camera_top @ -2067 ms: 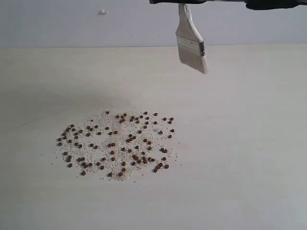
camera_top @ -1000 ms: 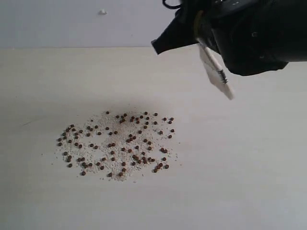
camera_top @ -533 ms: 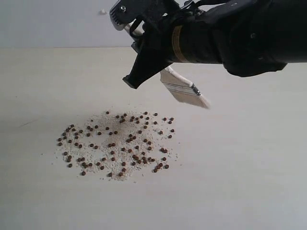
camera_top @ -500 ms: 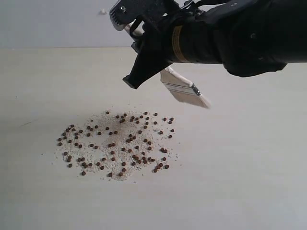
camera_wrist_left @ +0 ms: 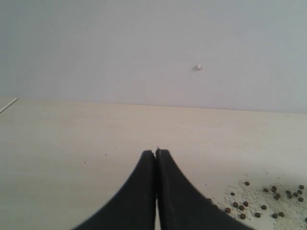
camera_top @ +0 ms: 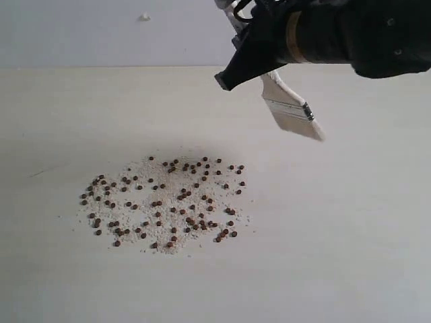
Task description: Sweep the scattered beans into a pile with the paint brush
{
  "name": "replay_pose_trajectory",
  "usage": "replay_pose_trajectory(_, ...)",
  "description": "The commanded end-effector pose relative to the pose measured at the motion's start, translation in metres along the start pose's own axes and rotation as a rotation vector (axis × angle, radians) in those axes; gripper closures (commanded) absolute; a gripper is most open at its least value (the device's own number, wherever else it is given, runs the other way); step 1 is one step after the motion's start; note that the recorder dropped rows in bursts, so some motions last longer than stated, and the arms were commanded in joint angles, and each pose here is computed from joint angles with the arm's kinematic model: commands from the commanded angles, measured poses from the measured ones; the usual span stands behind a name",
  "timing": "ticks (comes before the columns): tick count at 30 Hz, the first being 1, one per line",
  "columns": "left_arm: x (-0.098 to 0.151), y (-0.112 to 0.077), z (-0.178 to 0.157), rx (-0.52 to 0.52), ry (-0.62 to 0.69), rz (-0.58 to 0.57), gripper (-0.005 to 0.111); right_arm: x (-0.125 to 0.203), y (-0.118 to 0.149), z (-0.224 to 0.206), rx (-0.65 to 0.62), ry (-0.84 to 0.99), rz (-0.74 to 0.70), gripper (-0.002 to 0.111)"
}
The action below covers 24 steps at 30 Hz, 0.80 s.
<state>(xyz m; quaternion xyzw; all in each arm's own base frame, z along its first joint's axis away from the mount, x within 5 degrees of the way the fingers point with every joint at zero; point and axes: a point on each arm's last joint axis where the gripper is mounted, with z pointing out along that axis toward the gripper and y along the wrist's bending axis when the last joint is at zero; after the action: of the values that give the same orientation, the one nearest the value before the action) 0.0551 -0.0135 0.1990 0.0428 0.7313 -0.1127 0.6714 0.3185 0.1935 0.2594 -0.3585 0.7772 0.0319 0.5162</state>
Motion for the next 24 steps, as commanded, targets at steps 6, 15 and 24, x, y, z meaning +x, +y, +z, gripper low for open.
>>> replay_pose_trajectory(6,0.000,0.000,0.000,-0.001,-0.006,-0.005,0.107,-0.005,0.002,-0.013,-0.447,-0.129,-0.054,0.108)
replay_pose_trajectory(15,0.000,0.000,0.000,-0.001,-0.004,-0.005,0.107,-0.002,-0.001,-0.013,-0.483,-0.126,-0.011,0.108)
replay_pose_trajectory(24,0.000,0.000,0.000,-0.001,-0.004,-0.005,0.107,-0.002,0.004,-0.014,-0.533,-0.154,-0.079,0.108)
